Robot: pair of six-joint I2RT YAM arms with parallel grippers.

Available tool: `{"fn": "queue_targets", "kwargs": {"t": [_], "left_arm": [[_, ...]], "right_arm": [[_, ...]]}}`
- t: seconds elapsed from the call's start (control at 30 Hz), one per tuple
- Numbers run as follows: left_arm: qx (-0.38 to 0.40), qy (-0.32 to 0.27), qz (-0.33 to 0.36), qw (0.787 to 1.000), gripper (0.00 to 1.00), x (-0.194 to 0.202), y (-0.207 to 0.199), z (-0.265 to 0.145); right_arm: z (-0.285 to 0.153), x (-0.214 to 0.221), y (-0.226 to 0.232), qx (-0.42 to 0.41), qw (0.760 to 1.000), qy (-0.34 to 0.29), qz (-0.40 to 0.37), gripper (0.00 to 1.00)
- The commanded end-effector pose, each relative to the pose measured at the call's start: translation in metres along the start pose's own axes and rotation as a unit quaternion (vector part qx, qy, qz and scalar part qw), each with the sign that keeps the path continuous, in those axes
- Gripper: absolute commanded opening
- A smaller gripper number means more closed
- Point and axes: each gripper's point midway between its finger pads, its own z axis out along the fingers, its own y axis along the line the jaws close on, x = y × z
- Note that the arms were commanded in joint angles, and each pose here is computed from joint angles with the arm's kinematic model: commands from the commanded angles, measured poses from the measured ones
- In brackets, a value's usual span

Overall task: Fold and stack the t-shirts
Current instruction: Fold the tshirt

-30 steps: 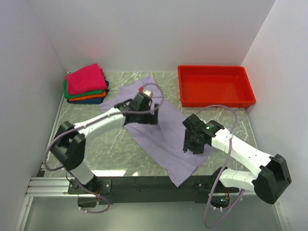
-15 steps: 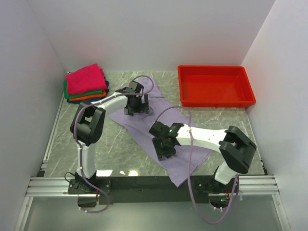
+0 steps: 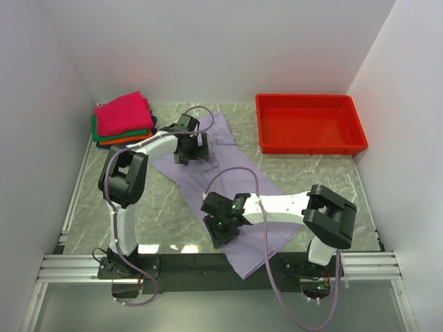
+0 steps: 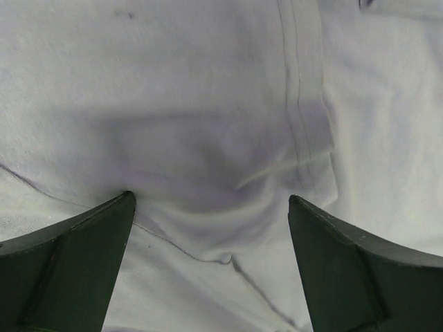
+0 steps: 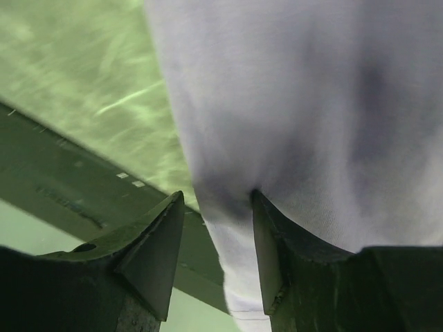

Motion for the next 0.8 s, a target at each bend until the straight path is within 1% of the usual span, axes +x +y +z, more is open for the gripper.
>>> {"fn": "queue_targets", "kwargs": {"t": [0.0, 0.1, 0.2, 0.27, 0.33, 0.37, 0.4, 0.47, 0.5, 0.57, 0.6, 0.63, 0.67, 0.7, 0.73, 0.77], "left_arm": [[0.001, 0.004, 0.002, 1.0, 0.99, 0.004, 0.007, 0.009], [-0.004, 0.007, 0.002, 1.0, 0.99, 0.008, 0.012, 0.013], [0.009, -0.01, 0.006, 1.0, 0.99, -0.001, 0.006, 0.009], [0.019, -0.034, 0.008, 0.999, 0.99, -0.018, -0.002, -0.004], [0.029, -0.068, 0.009, 0.997, 0.99, -0.047, -0.014, -0.021], [0.03, -0.074, 0.008, 0.997, 0.99, -0.055, -0.017, -0.027], [0.042, -0.097, 0.006, 0.994, 0.99, -0.076, -0.027, -0.039], [0.043, -0.11, -0.002, 0.993, 0.99, -0.09, -0.032, -0.047], [0.053, -0.129, -0.003, 0.99, 0.99, -0.106, -0.041, -0.056], [0.059, -0.137, -0.01, 0.989, 0.99, -0.117, -0.047, -0.056], [0.068, -0.153, -0.013, 0.986, 0.99, -0.13, -0.055, -0.062], [0.071, -0.151, -0.018, 0.986, 0.99, -0.132, -0.057, -0.054], [0.079, -0.151, -0.02, 0.985, 0.99, -0.135, -0.062, -0.052], [0.094, -0.158, -0.021, 0.983, 0.99, -0.144, -0.071, -0.056], [0.095, -0.146, -0.029, 0.984, 0.99, -0.142, -0.072, -0.041], [0.1, -0.142, -0.032, 0.984, 0.99, -0.143, -0.074, -0.037]], "right_arm": [[0.024, 0.044, -0.004, 0.015, 0.998, 0.064, -0.01, 0.52], [0.021, 0.046, 0.0, 0.016, 0.998, 0.062, -0.016, 0.51], [0.012, 0.041, 0.001, 0.025, 0.998, 0.052, -0.015, 0.52], [-0.002, 0.021, 0.006, 0.034, 0.999, 0.018, -0.012, 0.52], [-0.019, 0.002, 0.003, 0.049, 0.999, -0.008, -0.001, 0.53], [-0.029, -0.006, 0.003, 0.048, 0.999, -0.022, 0.006, 0.53], [-0.036, -0.01, -0.002, 0.056, 0.998, -0.025, 0.015, 0.54], [-0.056, -0.03, -0.012, 0.056, 0.996, -0.052, 0.048, 0.54], [-0.063, -0.036, -0.017, 0.056, 0.995, -0.059, 0.062, 0.55], [-0.081, -0.055, -0.04, 0.063, 0.988, -0.09, 0.104, 0.55], [-0.085, -0.056, -0.053, 0.073, 0.986, -0.092, 0.12, 0.55], [-0.091, -0.059, -0.063, 0.078, 0.983, -0.1, 0.131, 0.56], [-0.1, -0.065, -0.08, 0.085, 0.977, -0.113, 0.158, 0.56], [-0.102, -0.061, -0.094, 0.102, 0.973, -0.112, 0.174, 0.56], [-0.105, -0.06, -0.103, 0.108, 0.97, -0.113, 0.185, 0.56], [-0.112, -0.062, -0.118, 0.114, 0.963, -0.125, 0.209, 0.56]]}}
